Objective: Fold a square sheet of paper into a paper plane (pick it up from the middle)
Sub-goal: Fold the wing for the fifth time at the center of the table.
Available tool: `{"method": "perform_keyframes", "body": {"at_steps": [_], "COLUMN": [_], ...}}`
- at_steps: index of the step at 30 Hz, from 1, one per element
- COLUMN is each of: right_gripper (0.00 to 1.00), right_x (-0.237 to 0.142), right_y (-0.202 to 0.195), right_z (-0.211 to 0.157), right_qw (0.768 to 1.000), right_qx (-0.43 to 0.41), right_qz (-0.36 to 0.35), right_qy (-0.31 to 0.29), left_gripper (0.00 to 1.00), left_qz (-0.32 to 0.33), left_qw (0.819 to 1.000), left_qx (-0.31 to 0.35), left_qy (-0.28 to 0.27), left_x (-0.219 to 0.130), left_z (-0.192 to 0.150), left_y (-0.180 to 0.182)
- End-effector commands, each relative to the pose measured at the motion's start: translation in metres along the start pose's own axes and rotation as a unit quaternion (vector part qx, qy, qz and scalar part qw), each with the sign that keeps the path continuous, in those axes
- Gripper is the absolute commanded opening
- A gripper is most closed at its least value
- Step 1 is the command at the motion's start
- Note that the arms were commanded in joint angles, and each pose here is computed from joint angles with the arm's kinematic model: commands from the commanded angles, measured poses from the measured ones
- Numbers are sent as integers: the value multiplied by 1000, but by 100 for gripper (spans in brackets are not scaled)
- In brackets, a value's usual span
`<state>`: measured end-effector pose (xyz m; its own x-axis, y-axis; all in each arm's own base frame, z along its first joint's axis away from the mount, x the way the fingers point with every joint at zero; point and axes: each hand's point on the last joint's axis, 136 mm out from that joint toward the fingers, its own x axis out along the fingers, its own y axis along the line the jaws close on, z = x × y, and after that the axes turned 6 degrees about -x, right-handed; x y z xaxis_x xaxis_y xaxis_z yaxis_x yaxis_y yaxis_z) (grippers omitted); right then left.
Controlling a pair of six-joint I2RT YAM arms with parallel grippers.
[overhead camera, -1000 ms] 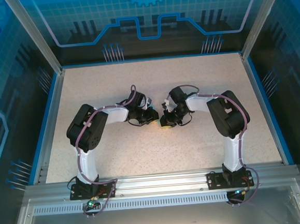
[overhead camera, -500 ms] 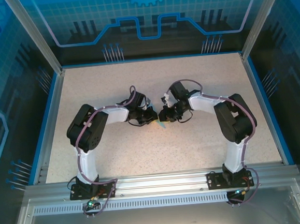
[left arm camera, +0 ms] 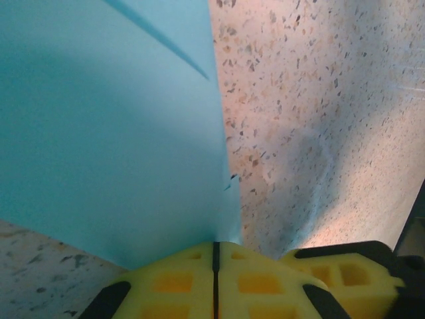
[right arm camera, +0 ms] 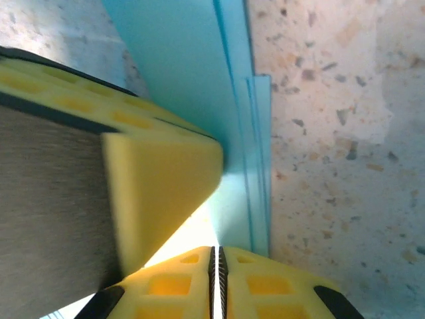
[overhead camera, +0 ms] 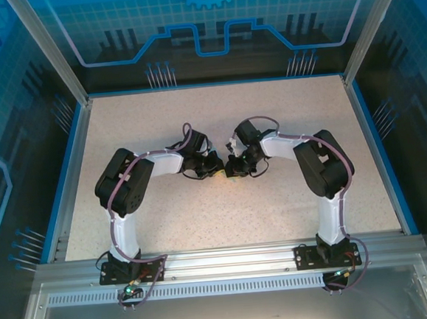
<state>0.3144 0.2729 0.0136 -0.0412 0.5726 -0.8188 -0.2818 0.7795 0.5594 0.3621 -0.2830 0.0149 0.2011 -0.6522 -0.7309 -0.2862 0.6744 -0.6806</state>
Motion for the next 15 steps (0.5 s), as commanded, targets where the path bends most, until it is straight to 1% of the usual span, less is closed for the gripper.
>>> {"method": "perform_keyframes", "body": {"at_steps": [1, 9, 15], "right_gripper": [13, 11, 10], "right_x": [12, 17, 18], "right_y": [-14, -39, -47], "right_z": [-14, -33, -40], "right_qw": [999, 996, 995], "right_qx": [8, 37, 46], "right_qz": [-25, -50, -54], "right_qy": [31, 56, 64], "left_gripper": [10, 12, 13], "left_qz": [46, 46, 35], "left_qw": [999, 999, 999], "left_qx": [-27, -21, -8], "left_qy": [-5, -14, -28], "left_x": [7, 4, -3], "left_z": [0, 12, 41], "left_y": [24, 23, 28]}}
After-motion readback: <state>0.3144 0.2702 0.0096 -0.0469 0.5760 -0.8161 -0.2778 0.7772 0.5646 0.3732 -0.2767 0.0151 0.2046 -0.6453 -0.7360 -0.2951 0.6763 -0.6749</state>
